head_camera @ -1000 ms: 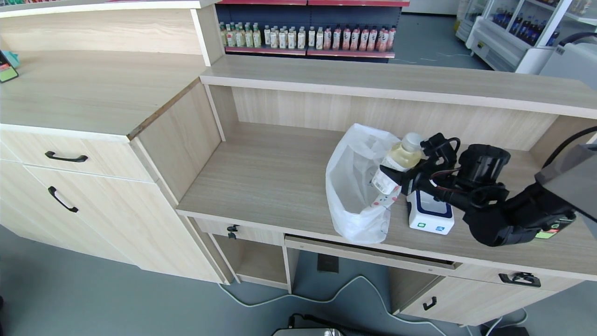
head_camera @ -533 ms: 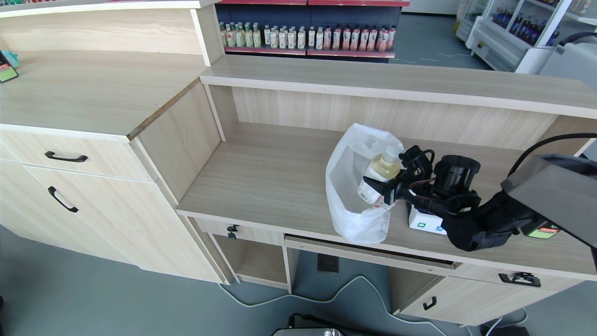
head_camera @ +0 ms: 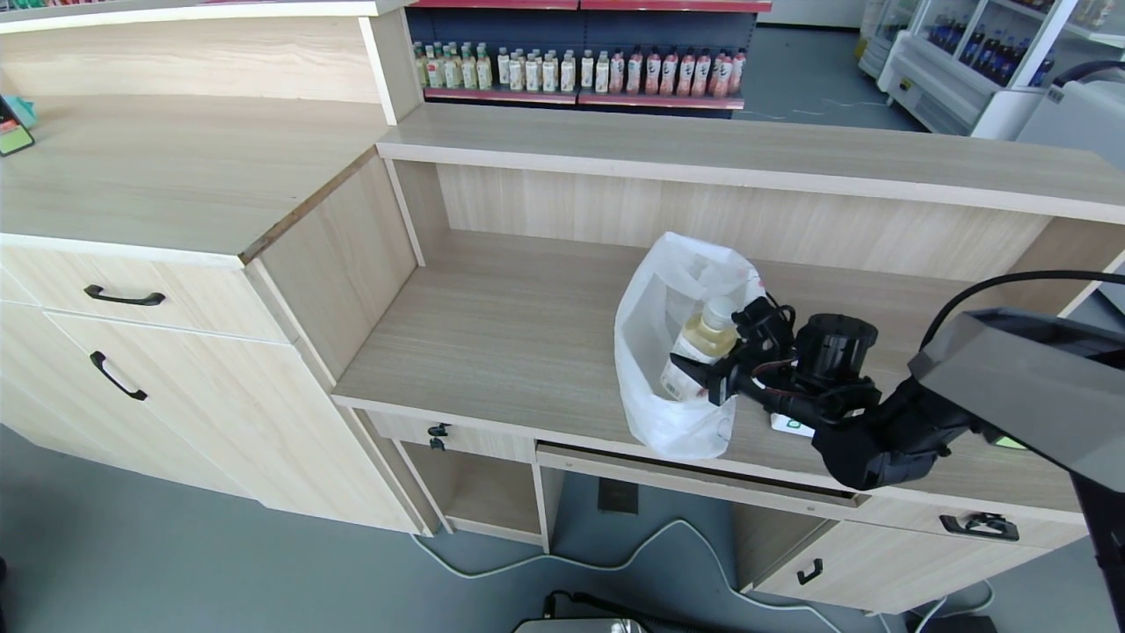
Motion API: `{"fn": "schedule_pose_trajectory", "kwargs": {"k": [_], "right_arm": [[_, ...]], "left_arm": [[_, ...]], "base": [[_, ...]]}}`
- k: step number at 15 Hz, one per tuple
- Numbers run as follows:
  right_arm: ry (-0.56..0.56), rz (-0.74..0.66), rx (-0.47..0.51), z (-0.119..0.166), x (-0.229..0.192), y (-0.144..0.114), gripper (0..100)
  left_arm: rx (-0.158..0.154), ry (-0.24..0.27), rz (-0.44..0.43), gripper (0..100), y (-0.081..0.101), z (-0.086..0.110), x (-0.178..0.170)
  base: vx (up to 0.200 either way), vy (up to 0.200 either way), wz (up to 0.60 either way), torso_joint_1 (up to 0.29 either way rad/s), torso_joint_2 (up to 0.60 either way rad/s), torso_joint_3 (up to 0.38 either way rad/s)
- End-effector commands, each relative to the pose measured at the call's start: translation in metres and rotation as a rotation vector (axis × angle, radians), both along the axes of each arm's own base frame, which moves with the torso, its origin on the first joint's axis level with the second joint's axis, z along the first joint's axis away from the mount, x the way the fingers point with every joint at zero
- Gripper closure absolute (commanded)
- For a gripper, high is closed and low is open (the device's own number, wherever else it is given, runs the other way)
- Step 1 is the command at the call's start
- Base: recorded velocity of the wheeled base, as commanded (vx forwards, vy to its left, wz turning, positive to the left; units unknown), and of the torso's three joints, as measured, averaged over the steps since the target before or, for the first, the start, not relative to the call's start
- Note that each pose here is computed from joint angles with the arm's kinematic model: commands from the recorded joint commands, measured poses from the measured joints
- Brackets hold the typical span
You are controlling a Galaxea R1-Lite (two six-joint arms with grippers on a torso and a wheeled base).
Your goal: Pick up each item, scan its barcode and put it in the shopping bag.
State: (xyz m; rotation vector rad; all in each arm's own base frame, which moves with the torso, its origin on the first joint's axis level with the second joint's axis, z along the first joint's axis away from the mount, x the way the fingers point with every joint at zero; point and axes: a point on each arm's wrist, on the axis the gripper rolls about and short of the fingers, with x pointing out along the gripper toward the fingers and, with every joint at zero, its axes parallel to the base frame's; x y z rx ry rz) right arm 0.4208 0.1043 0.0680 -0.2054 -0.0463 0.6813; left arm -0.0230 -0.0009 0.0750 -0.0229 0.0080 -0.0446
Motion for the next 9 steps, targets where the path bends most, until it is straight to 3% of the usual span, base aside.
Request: {"fn": "schedule_pose_trajectory", "kwargs": {"k": [1,8,9], "right_arm": [[0.021,0.002,-0.007,-0.0064,-0.0015,0.0002,100],[0.027,-0.001,-0.019,-0.0125,-0.0014,0.0001,100],[0.024,-0.001,-0.027,-0.0133,-0.0014,0.0001,0]], "left_arm": [[0.0,0.002,0.0,0,0.0,-0.0002,0.0],[0.0,0.002,0.0,0,0.0,-0.0002,0.0],[0.0,0.002,0.0,0,0.0,-0.0002,0.0]], "base": [[0.0,0.0,0.0,0.0,0.0,0.0],[0.0,0.0,0.0,0.0,0.0,0.0],[0.0,0.0,0.0,0.0,0.0,0.0]]}}
